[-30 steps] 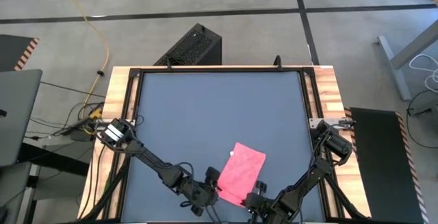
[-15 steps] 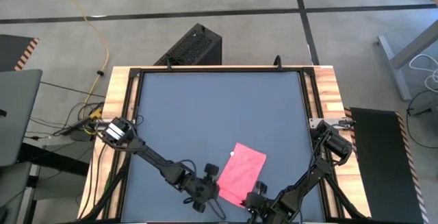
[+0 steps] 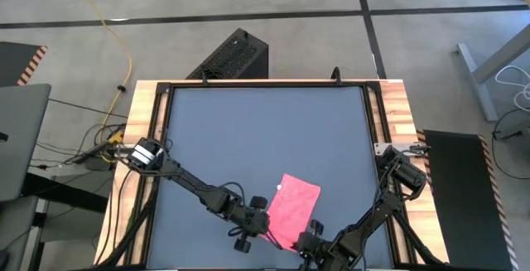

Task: Roll towel
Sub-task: Roll the microfiber towel

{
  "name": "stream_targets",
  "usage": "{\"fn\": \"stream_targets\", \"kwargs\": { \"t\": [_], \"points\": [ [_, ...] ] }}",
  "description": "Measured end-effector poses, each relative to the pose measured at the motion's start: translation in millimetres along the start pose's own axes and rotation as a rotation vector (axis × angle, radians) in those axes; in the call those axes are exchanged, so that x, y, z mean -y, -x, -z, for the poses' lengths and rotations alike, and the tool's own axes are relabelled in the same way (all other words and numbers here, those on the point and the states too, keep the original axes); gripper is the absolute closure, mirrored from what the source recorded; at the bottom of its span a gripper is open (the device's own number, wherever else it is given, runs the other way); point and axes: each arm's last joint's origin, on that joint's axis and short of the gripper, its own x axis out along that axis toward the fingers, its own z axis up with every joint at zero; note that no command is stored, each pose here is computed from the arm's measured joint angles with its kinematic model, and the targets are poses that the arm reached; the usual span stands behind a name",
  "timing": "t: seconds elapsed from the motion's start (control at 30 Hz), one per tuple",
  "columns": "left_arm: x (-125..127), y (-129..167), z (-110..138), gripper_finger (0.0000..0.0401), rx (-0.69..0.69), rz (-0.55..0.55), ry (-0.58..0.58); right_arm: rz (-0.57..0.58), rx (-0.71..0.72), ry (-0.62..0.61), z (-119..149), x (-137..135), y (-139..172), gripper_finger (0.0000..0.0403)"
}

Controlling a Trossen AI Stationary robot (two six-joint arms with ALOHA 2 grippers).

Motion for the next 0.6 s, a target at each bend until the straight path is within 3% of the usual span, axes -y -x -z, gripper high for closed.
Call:
{"fn": "stream_targets", "kwargs": {
  "t": [0.37,0.6],
  "points": [
    [-8.9,0.5,0.0,0.0401,-0.028,0.055,0.054,0.001,-0.002,-0.054,-1.0,0.1,1.0,0.0313],
    [-11.0,0.7,1.8,0.0401,-0.054,0.066,0.07,0.022,-0.028,-0.028,-16.5,2.8,22.2,0.0278]
  ]
}}
